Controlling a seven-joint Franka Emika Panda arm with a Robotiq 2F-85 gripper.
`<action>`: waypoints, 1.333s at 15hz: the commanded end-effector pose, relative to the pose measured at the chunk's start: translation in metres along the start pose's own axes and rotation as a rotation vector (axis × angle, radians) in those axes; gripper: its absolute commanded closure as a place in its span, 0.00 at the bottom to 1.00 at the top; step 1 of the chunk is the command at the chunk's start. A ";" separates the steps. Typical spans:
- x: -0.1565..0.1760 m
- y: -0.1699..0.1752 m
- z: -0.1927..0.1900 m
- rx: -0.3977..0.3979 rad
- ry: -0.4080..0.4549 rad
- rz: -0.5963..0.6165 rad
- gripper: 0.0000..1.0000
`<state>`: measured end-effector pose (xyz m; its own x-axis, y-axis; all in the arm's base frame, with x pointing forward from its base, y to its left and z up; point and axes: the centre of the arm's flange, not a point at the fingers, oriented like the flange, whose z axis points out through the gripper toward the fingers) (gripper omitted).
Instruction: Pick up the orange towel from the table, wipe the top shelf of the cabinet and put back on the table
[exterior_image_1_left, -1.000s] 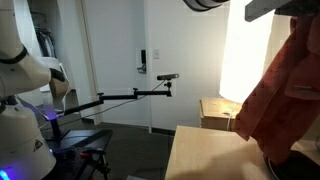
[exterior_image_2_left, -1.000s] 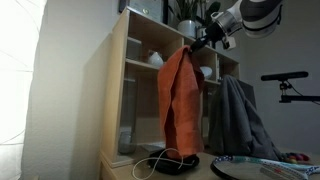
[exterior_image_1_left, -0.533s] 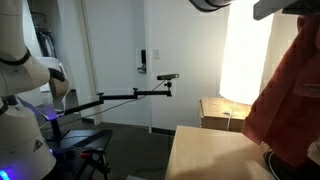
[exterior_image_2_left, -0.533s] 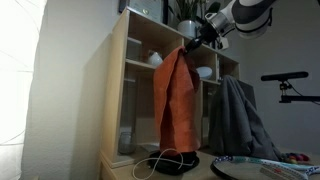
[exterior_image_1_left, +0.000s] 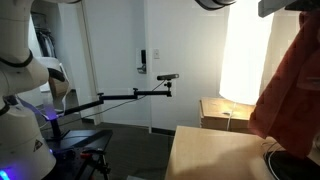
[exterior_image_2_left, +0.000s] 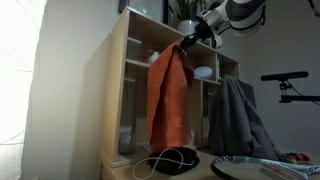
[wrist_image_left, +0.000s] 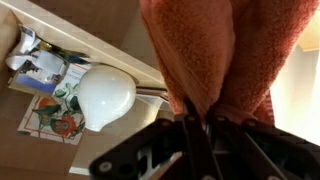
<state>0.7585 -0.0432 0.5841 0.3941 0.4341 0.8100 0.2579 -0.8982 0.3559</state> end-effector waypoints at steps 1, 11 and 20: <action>0.028 0.005 0.008 -0.013 0.023 0.012 0.98; 0.013 -0.006 0.007 -0.003 0.032 -0.005 0.91; 0.012 -0.005 0.008 -0.008 0.029 -0.008 0.98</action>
<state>0.7688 -0.0320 0.5893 0.3649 0.4359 0.8227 0.2566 -0.8965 0.3612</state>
